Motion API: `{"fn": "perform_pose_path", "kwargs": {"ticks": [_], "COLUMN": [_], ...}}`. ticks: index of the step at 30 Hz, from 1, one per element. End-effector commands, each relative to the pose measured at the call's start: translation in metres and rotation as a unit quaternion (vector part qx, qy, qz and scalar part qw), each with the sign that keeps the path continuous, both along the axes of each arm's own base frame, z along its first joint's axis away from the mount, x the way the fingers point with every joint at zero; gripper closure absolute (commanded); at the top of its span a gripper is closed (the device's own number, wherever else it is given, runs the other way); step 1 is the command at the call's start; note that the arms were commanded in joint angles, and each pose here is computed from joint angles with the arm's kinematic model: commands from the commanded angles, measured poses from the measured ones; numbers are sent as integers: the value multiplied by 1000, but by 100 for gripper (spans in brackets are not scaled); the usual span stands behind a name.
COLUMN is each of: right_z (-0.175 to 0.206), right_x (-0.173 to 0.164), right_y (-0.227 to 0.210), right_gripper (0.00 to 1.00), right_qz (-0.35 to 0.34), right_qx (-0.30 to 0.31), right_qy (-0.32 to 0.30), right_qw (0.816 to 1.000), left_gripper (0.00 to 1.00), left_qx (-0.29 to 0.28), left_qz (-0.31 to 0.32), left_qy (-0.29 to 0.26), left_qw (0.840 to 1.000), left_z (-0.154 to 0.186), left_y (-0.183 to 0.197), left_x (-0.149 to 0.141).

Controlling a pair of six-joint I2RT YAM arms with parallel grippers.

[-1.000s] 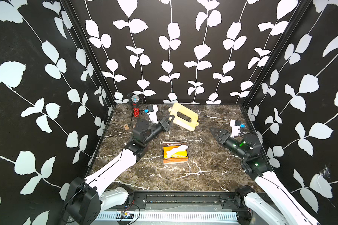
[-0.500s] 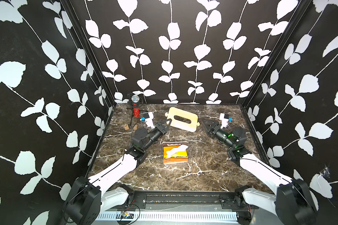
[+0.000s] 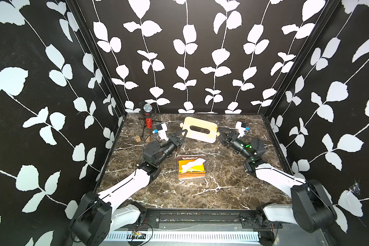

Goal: Put the tissue paper into the tissue box
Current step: Pick up the box lid from the center of the board.

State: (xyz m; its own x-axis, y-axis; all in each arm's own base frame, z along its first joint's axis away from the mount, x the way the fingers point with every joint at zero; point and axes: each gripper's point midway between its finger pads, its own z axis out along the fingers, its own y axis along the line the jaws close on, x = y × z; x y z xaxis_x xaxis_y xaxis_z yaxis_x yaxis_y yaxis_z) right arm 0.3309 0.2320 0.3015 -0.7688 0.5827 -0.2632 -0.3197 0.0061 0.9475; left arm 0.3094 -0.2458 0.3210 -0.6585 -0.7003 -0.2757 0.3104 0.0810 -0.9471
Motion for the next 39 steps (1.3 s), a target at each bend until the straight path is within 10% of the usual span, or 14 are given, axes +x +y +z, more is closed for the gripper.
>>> {"fn": "perform_pose_path", "kwargs": {"ticks": [1,11,23,31,39], "right_z": [44,43,41,31,-11], "right_x": [-16,-15,-23,-26,-30], "right_y": [13,22,29,35,49], "right_gripper": [52,84,100,100,100], "right_qz": [42,49,80,132,208], "right_qx": [47,27,-41,-97,-144], "right_qy": [-45,-45,-43,-15,45], "right_qw": [997,997,995,986,966], "left_gripper": [100,100,57,5,1], "left_qx": [-29,-22,115,317,441], "left_qz": [-8,-31,-24,48,92], "left_qy": [-23,-28,-76,-116,-113], "left_qw": [999,999,990,940,886], "left_z": [15,11,2,5,-7], "left_y": [2,-7,-3,43,88], "left_x": [-4,-5,-20,-39,-58]}}
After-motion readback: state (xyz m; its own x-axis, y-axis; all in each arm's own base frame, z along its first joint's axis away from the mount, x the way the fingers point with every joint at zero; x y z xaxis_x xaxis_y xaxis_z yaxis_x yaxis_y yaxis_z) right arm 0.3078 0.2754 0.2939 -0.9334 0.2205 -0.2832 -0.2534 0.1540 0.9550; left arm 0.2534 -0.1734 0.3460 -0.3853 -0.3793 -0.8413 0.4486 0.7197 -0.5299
